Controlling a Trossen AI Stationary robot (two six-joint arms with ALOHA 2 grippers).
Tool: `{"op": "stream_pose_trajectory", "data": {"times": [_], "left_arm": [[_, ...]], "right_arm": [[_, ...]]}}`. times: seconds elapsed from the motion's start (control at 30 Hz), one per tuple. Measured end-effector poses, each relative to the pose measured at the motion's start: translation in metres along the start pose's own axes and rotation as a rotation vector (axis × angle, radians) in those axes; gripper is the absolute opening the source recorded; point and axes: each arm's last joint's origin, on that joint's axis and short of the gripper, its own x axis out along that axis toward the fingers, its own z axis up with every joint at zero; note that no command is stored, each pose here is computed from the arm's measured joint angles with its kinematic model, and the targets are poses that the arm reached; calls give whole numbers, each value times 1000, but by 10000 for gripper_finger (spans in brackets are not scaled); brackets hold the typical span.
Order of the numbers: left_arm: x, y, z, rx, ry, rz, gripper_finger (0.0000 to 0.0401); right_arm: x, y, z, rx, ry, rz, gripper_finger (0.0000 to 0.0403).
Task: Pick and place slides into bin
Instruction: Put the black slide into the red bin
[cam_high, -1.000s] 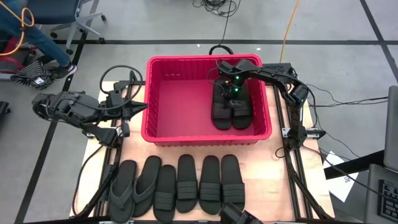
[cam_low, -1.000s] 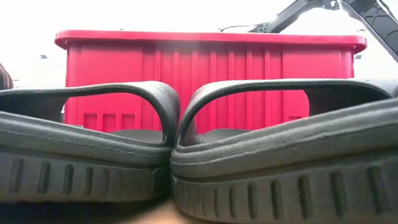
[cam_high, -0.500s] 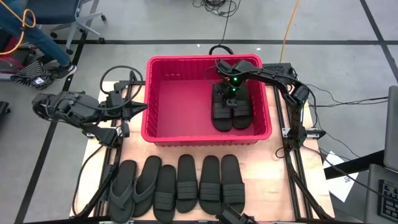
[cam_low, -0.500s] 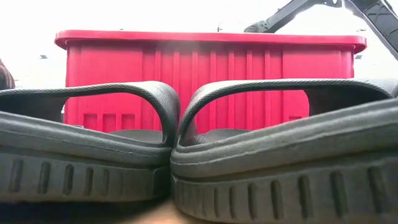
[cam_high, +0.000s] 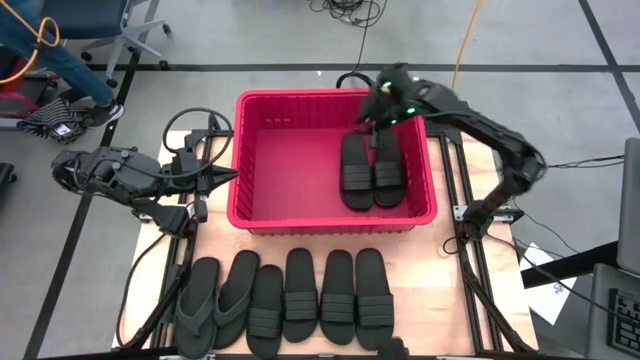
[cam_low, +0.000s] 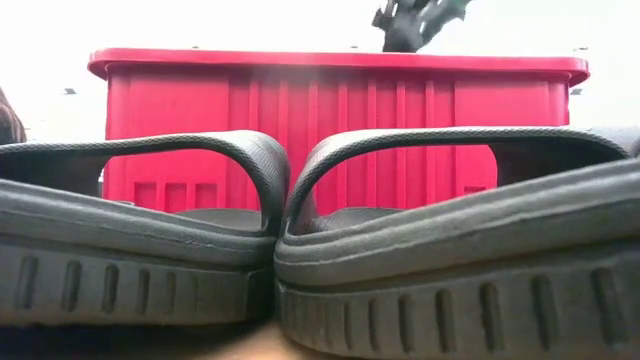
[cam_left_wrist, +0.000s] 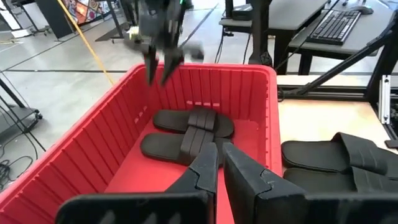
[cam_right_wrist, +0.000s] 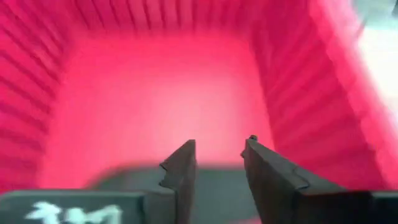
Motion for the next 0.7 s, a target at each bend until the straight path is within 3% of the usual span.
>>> {"op": "stream_pose_trajectory", "data": {"times": [0.17,0.37,0.6,0.7], "left_arm": [[0,1,0,24,-5,47,26],[-1,2,0,54,-6,66,26],[0,1,0,107,-2,36,26],[-2,-1,0,128,-1,-98,26]], "right_arm": [[-62,21,36,18,-382,86,20],[-101,49,52,89,-532,168,6],[-79,107,52,129,-512,489,1],[-58,135,48,177,-497,581,1]]}}
